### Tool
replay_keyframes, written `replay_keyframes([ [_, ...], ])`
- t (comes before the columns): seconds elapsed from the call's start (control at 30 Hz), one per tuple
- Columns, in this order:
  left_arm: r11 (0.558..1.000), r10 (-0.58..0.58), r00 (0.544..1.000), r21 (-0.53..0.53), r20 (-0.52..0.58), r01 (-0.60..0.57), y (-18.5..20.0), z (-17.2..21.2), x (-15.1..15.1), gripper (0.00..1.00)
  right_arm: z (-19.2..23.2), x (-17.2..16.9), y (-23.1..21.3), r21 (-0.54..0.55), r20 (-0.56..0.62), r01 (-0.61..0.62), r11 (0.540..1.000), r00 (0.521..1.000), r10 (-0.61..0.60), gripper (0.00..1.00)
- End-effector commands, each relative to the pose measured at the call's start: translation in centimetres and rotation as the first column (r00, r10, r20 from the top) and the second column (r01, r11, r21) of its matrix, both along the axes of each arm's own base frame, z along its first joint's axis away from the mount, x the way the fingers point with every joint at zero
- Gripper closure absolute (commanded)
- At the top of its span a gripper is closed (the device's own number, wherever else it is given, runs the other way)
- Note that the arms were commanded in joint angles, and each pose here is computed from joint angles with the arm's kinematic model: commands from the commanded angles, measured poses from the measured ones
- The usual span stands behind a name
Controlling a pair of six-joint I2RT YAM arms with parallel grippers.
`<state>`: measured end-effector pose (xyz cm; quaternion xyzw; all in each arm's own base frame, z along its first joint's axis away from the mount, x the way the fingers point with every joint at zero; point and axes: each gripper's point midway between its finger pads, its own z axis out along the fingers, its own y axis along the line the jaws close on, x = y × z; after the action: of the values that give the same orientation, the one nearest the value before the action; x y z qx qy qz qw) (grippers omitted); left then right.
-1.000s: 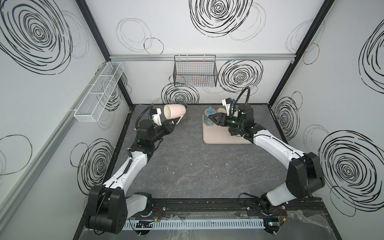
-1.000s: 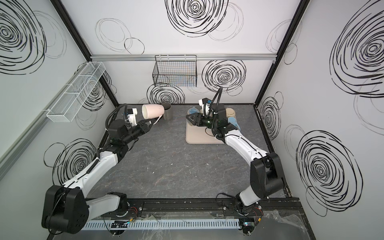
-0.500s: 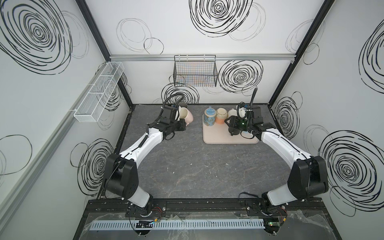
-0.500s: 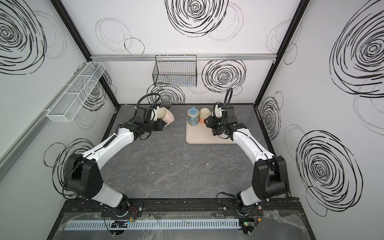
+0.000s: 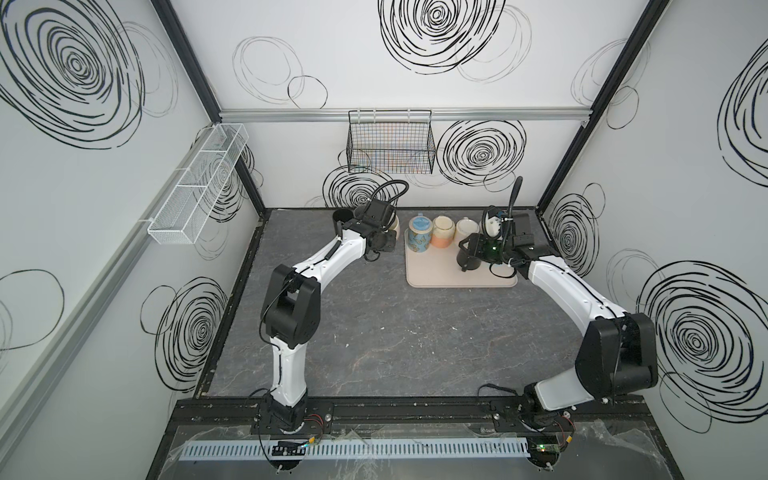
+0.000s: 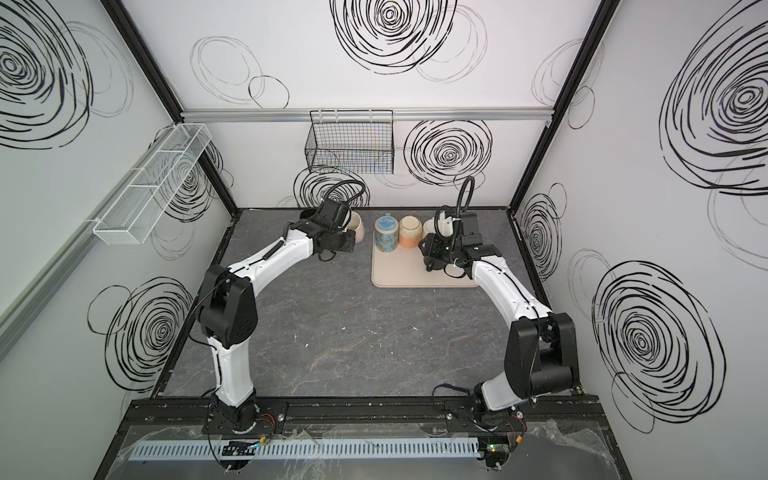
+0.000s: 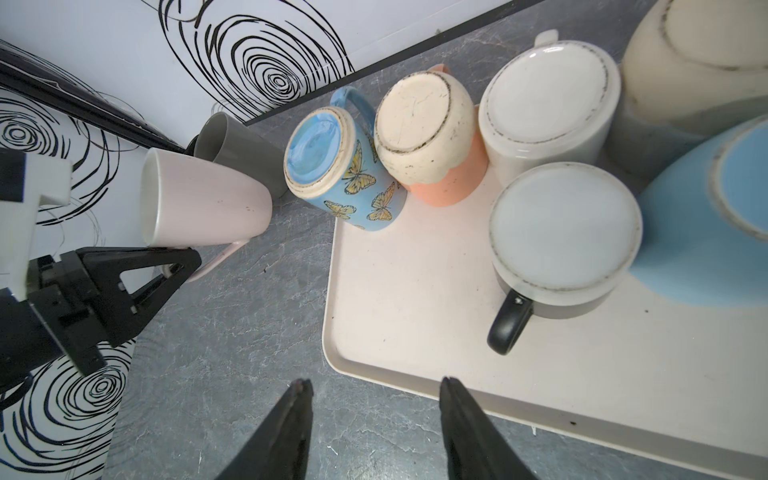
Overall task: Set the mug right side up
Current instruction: 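Carry the pink mug beside the grey mug with the left gripper while the right withdraws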
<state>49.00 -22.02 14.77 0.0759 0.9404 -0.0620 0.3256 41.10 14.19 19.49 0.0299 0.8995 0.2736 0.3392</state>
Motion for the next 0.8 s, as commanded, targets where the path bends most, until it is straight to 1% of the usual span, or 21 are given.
replay_keyframes([
  [0.0, 0.998, 0.043, 0.995, 0.034, 0.090, -0.046, 0.5, 2.3, 2.5, 1.00, 1.8, -0.4, -0.6, -0.006, 0.034, -0.010, 1.000, 0.999, 0.010, 0.47],
  [0.17, 0.998, 0.049, 0.995, 0.041, 0.092, -0.053, -0.2, 1.4, 4.3, 1.00, 1.3, -0.5, -1.3, -0.006, 0.024, -0.001, 1.000, 1.000, 0.001, 0.47],
  [0.43, 0.993, 0.074, 0.993, 0.079, 0.093, -0.082, -0.3, -0.4, 6.7, 1.00, 0.4, -0.6, -1.8, -0.006, 0.000, 0.001, 1.000, 1.000, -0.001, 0.47],
  [0.6, 0.991, 0.098, 0.991, 0.079, 0.092, -0.106, 0.0, -1.3, 7.9, 1.00, -0.2, -0.9, -2.0, -0.004, -0.013, -0.001, 1.000, 1.000, 0.001, 0.47],
  [0.77, 0.988, 0.113, 0.990, 0.096, 0.083, -0.121, 0.2, -2.2, 8.4, 1.00, -0.4, -1.0, -2.4, -0.007, -0.020, -0.001, 1.000, 1.000, 0.001, 0.47],
])
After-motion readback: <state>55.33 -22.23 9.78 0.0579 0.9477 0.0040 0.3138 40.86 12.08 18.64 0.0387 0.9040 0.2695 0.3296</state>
